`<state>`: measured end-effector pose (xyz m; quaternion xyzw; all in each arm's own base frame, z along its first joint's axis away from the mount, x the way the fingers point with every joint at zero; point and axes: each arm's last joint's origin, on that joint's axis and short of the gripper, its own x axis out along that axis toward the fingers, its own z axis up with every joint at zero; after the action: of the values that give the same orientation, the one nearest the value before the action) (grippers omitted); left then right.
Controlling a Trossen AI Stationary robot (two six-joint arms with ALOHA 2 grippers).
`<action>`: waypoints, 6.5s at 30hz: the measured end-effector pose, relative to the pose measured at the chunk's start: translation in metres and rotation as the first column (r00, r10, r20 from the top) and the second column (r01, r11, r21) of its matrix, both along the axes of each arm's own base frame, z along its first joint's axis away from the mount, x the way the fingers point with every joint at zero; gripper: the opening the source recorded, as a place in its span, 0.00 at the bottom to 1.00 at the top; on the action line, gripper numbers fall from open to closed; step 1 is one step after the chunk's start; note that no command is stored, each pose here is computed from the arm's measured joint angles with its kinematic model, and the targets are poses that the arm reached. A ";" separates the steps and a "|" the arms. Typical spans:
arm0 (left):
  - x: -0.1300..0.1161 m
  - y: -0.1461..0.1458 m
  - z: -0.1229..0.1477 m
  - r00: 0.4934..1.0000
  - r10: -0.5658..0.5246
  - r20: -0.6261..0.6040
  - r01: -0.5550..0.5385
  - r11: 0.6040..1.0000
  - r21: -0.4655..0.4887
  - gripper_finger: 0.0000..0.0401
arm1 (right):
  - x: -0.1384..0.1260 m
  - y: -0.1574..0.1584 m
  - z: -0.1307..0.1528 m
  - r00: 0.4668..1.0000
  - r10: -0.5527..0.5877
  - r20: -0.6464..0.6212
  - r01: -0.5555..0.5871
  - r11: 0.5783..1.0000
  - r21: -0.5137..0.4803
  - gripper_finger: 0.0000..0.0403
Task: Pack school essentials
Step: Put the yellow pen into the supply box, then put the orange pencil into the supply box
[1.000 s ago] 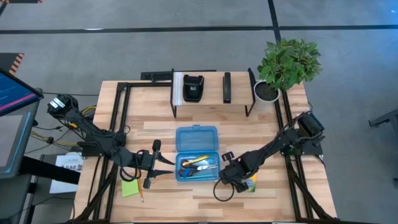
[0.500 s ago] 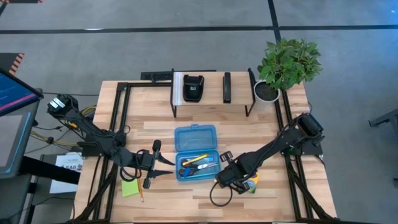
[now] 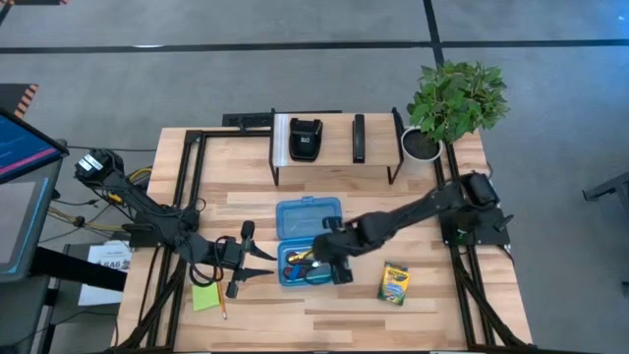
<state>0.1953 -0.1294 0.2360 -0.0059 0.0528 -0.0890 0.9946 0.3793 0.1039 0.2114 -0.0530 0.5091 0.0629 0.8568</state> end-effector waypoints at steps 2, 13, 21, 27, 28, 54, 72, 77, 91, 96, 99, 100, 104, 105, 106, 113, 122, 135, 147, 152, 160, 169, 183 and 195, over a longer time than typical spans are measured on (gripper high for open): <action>0.000 0.000 0.000 1.000 -0.001 0.000 0.001 1.000 0.000 0.32 | 0.001 -0.005 -0.006 1.000 -0.002 -0.030 0.002 1.000 0.006 0.08; 0.000 0.000 -0.001 1.000 -0.002 -0.006 0.002 1.000 0.004 0.32 | 0.009 0.001 -0.023 0.999 0.021 -0.044 -0.020 0.999 0.035 0.31; 0.000 0.000 0.000 1.000 -0.005 -0.010 0.005 0.999 -0.041 0.32 | 0.007 0.001 -0.020 0.999 -0.022 -0.050 0.025 0.998 0.055 0.60; 0.002 -0.003 0.002 0.970 0.017 -0.243 -0.060 0.983 -0.171 0.32 | -0.001 0.001 -0.023 0.985 -0.093 -0.144 0.103 0.993 0.058 0.60; 0.001 -0.003 0.002 0.945 0.044 -0.324 -0.109 0.977 -0.182 0.32 | -0.004 0.002 -0.024 0.980 -0.103 -0.171 0.114 0.992 0.052 0.59; -0.034 -0.055 -0.061 0.157 0.102 -0.982 0.205 0.970 0.133 0.25 | -0.056 0.049 0.051 0.995 -0.094 0.037 0.094 0.996 0.012 0.46; -0.025 -0.078 -0.094 0.218 0.059 -0.974 0.496 0.853 0.163 0.25 | -0.055 0.045 0.053 0.993 -0.107 0.040 0.106 0.994 0.013 0.45; -0.020 -0.075 -0.094 0.258 0.067 -0.964 0.516 0.834 0.196 0.25 | -0.055 0.044 0.053 0.993 -0.110 0.042 0.109 0.994 0.014 0.44; -0.005 -0.075 -0.083 0.331 0.110 -0.937 0.524 0.805 0.280 0.25 | -0.054 0.044 0.053 0.993 -0.111 0.045 0.111 0.994 0.018 0.44; -0.006 -0.074 -0.082 0.320 0.116 -0.940 0.519 0.809 0.276 0.25 | -0.054 0.044 0.053 0.993 -0.111 0.045 0.111 0.994 0.018 0.44; -0.008 -0.072 -0.082 0.290 0.139 -0.947 0.500 0.821 0.274 0.25 | -0.054 0.044 0.053 0.993 -0.111 0.044 0.110 0.994 0.018 0.44; -0.009 -0.072 -0.082 0.276 0.142 -0.951 0.499 0.824 0.268 0.25 | -0.054 0.044 0.053 0.993 -0.112 0.045 0.111 0.994 0.018 0.44; -0.010 -0.072 -0.079 0.274 0.162 -0.948 0.494 0.822 0.283 0.25 | -0.054 0.044 0.053 0.993 -0.111 0.045 0.110 0.994 0.019 0.43; -0.008 -0.073 -0.077 0.290 0.164 -0.943 0.495 0.818 0.295 0.25 | -0.054 0.044 0.053 0.993 -0.112 0.045 0.111 0.994 0.018 0.43; -0.006 -0.075 -0.074 0.311 0.163 -0.936 0.497 0.812 0.306 0.25 | -0.054 0.044 0.053 0.993 -0.111 0.045 0.110 0.994 0.019 0.43; 0.010 -0.079 -0.060 0.479 0.168 -0.862 0.547 0.711 0.442 0.25 | -0.053 0.044 0.053 0.992 -0.111 0.052 0.110 0.994 0.023 0.43; 0.048 -0.050 -0.059 0.508 0.103 -0.855 0.589 0.683 0.432 0.25 | -0.053 0.044 0.053 0.992 -0.112 0.055 0.110 0.994 0.024 0.43; 0.081 -0.022 -0.094 0.415 0.091 -0.905 0.666 0.647 0.371 0.25 | -0.052 0.044 0.053 0.992 -0.110 0.057 0.109 0.994 0.025 0.42; 0.083 -0.019 -0.098 0.355 0.030 -0.934 0.685 0.672 0.282 0.25 | -0.052 0.044 0.053 0.992 -0.111 0.058 0.109 0.994 0.025 0.42; 0.083 -0.018 -0.103 0.317 0.019 -0.948 0.683 0.689 0.242 0.25 | -0.052 0.044 0.053 0.992 -0.111 0.058 0.110 0.994 0.026 0.42; 0.082 -0.019 -0.104 0.305 0.004 -0.952 0.688 0.691 0.223 0.14 | -0.052 0.044 0.053 0.992 -0.112 0.055 0.110 0.994 0.026 0.42; 0.082 -0.019 -0.104 0.303 0.005 -0.953 0.677 0.703 0.219 0.01 | -0.055 0.044 0.058 0.995 -0.089 0.043 0.086 0.994 0.072 0.41; 0.084 -0.021 -0.093 0.250 0.021 -0.968 0.632 0.754 0.180 0.00 | -0.057 0.036 0.074 0.989 -0.107 0.102 0.096 0.989 0.108 0.41; 0.086 -0.051 -0.058 0.263 0.009 -0.965 0.671 0.716 0.190 0.00 | -0.057 0.037 0.073 0.990 -0.100 0.101 0.089 0.991 0.103 0.41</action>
<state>0.2813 -0.1800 0.1783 0.2576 0.6278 -0.2702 0.6830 0.3224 0.1409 0.2848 0.0100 0.4611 0.0442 0.8862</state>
